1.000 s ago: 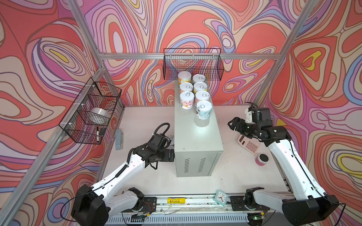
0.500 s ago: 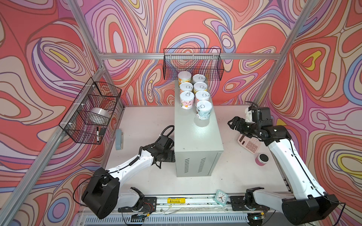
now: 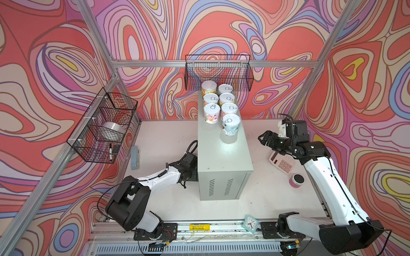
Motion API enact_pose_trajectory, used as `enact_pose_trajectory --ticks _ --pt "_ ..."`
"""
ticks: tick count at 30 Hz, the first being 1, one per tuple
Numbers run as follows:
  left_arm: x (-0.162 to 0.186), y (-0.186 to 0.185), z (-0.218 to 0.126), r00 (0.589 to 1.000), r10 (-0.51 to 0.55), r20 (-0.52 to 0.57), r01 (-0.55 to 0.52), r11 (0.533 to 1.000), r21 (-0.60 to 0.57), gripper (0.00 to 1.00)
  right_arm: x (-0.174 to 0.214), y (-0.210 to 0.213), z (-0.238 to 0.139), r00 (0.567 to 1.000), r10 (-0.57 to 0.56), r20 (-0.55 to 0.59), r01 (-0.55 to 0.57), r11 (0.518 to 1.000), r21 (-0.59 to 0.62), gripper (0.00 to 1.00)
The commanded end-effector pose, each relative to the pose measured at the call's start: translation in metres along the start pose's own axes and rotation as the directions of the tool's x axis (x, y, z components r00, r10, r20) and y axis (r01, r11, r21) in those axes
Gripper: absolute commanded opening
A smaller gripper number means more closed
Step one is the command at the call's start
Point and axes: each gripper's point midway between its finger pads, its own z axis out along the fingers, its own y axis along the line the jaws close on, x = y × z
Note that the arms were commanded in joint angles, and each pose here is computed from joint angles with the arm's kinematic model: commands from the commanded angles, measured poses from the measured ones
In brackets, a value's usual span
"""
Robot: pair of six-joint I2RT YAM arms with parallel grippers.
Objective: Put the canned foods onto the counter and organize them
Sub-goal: 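Lower the left gripper over the two small white-lidded cans, then close the left gripper on the nearer small can while the right gripper lowers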
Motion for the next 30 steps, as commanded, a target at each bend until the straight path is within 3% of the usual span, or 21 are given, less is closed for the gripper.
enact_pose_trajectory --ticks 1,11,18,30 --pt "-0.028 -0.014 -0.002 0.996 -0.028 0.086 0.026 1.000 0.018 0.87 -0.009 0.005 -0.005 0.999 0.004 0.032 -0.004 1.000 -0.017 0.88" --pt "-0.040 -0.012 0.005 0.987 -0.041 0.159 0.041 0.999 0.000 0.82 -0.007 0.006 0.001 1.000 0.001 0.016 -0.001 1.000 -0.026 0.88" --pt "-0.028 -0.005 0.014 0.992 -0.039 0.121 0.044 0.999 -0.032 0.73 -0.004 0.005 0.002 1.000 0.004 0.006 -0.004 1.000 -0.028 0.87" --pt "-0.007 0.003 0.010 0.997 -0.024 0.078 0.027 0.999 -0.030 0.84 0.042 0.004 0.007 0.994 -0.023 -0.107 0.021 0.999 -0.028 0.86"
